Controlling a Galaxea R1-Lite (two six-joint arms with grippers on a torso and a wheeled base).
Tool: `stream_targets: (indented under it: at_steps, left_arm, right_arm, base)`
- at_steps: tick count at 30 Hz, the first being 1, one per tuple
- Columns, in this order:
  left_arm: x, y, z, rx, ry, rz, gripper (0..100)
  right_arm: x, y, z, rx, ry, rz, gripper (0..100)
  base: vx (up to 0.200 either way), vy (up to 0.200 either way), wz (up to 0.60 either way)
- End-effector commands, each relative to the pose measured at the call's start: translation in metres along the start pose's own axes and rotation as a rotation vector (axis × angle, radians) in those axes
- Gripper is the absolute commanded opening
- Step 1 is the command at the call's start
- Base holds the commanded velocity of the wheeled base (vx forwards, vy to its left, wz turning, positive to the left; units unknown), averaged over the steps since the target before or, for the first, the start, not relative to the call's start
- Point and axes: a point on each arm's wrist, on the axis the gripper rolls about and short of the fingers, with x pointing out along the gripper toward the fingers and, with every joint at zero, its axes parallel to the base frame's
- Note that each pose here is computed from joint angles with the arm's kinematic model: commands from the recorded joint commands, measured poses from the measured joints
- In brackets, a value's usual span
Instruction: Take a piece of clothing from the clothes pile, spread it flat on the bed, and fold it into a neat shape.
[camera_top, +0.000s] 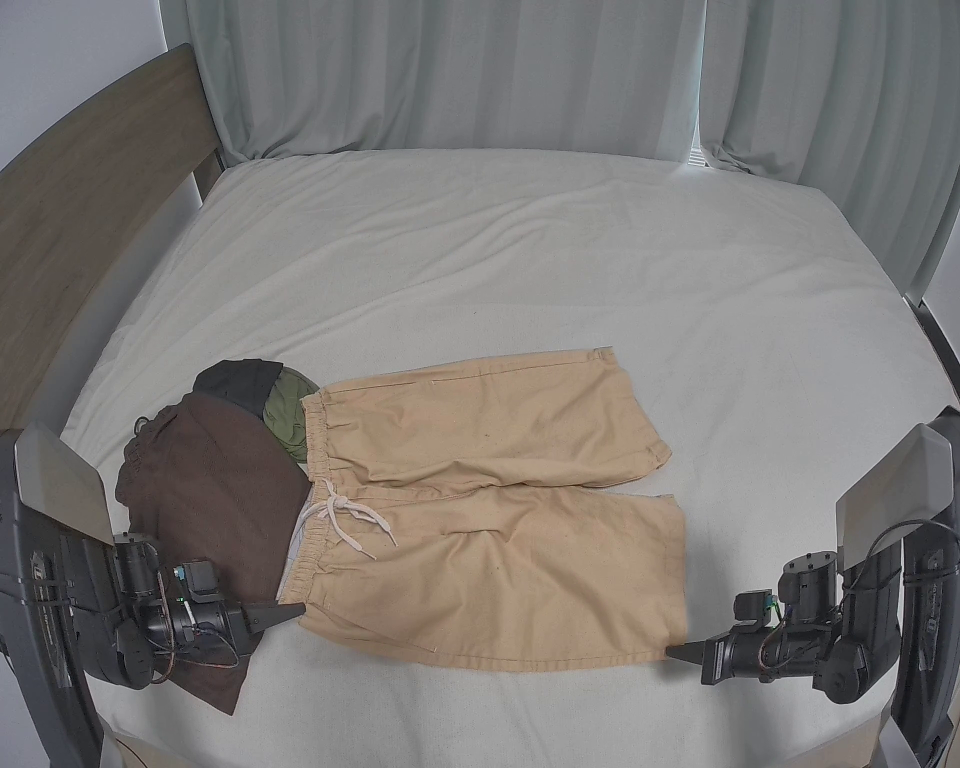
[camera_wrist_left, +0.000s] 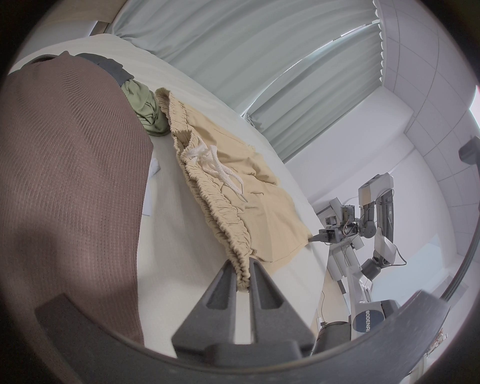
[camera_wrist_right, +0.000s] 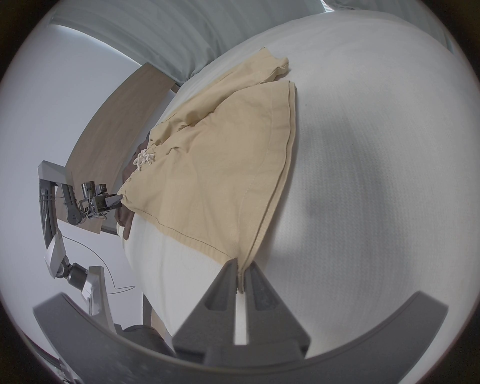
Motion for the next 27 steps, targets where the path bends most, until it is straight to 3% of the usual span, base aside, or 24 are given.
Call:
stream_targets:
  at_steps: [1,15,27]
  left_arm:
    - [0.001,0.002,-0.012,-0.013,0.029,0.001,0]
    - [-0.014,-0.011,-0.036,-0.004,0.089,-0.013,0]
    - [-0.009,-0.001,-0.054,0.040,0.130,-0.014,0]
  right_arm:
    - [-0.003,0.001,-0.004,-0.017,0.019,-0.002,0]
    - [-0.012,0.000,-0.012,-0.050,0.060,0.005,0]
    - [-0.011,-0.003,-0.016,-0.052,0.079,0.015,0]
  base:
    - [0.000,0.000,0.00]
    - [0.000,0.000,0.00]
    - [0.000,0.000,0.00]
